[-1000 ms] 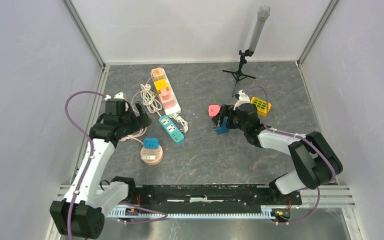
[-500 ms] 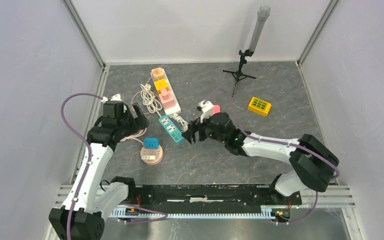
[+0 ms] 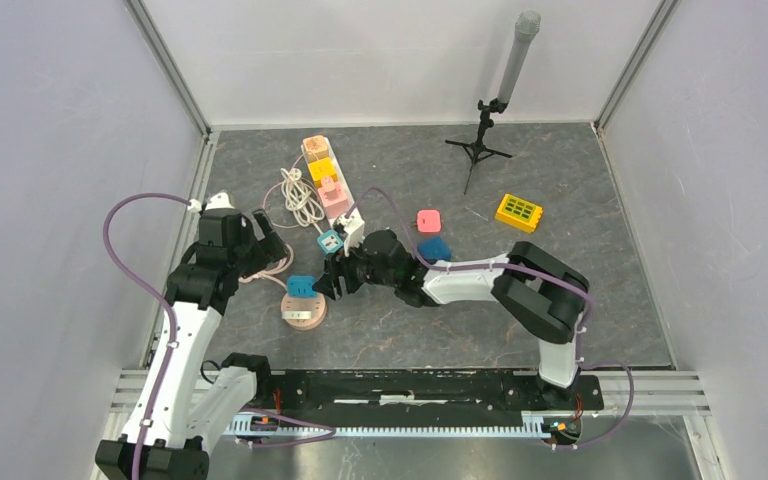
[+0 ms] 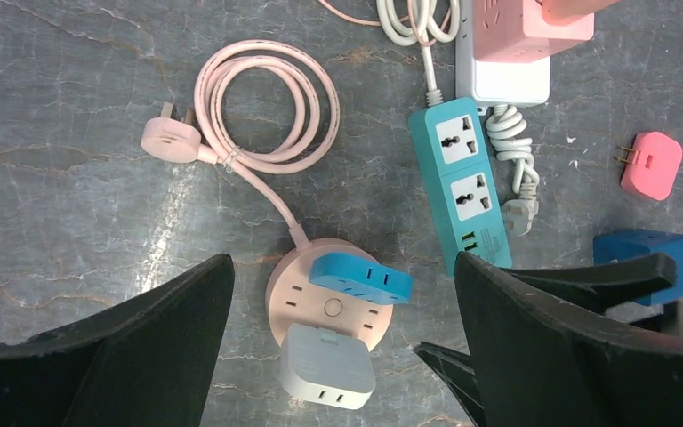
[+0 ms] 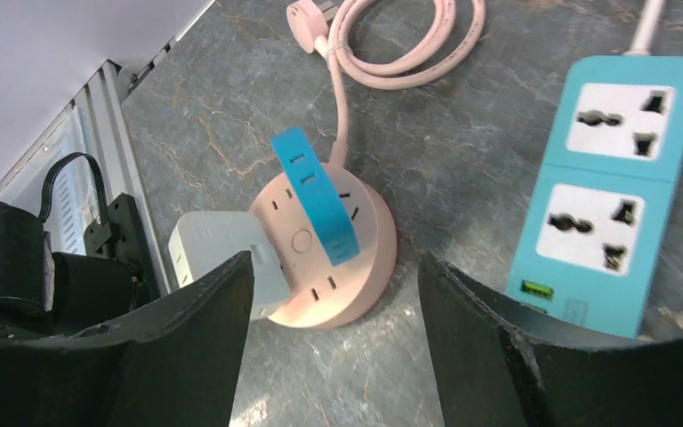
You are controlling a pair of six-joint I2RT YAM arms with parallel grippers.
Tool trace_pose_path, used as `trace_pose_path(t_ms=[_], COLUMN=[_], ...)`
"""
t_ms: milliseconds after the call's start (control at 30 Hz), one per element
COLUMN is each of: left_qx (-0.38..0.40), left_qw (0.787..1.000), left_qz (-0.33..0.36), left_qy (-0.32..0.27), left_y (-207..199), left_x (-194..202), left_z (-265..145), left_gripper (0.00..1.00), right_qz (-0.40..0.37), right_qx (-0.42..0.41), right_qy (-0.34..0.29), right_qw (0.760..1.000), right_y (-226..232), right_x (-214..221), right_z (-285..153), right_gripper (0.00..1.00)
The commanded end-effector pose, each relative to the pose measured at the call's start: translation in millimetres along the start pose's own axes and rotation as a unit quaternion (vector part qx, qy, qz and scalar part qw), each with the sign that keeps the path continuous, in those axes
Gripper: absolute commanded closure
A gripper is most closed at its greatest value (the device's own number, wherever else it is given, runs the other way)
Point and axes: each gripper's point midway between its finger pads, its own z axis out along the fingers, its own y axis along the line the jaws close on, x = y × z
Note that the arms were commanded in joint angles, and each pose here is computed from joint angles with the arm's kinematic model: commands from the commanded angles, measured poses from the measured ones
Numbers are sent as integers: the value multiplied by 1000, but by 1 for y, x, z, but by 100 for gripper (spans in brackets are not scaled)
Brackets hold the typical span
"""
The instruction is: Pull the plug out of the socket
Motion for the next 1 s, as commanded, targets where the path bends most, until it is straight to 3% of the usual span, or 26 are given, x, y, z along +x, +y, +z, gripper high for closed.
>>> trace_pose_path(t_ms=[0, 333, 400, 533, 600, 967], left_qx=[-1, 12, 12, 24, 37, 90], left_qw=[1000, 1000, 1000, 999, 998, 987], left_qz=[-18, -18, -18, -20, -21, -42], left_qy=[-22, 9, 15, 27, 38, 129], left_y=[-1, -5, -5, -10, -14, -34], left_x=[-11, 2, 4, 9, 13, 53], left_z=[-9, -6, -5, -5, -2, 17], left_gripper=[0, 0, 0, 0, 0, 1], right_qz=[-7, -31, -34, -38, -40, -29], right_qx=[-83, -125, -127, -97, -68, 81], right_qy=[-32, -35, -41, -58, -64, -106], right_qw=[996, 991, 990, 993, 995, 991], right_y=[35, 42, 43, 35, 24, -27], right_x=[-27, -13, -15, -21, -19, -2], right_z=[22, 44, 43, 33, 24, -45], right_gripper=[29, 39, 49, 82, 88, 94])
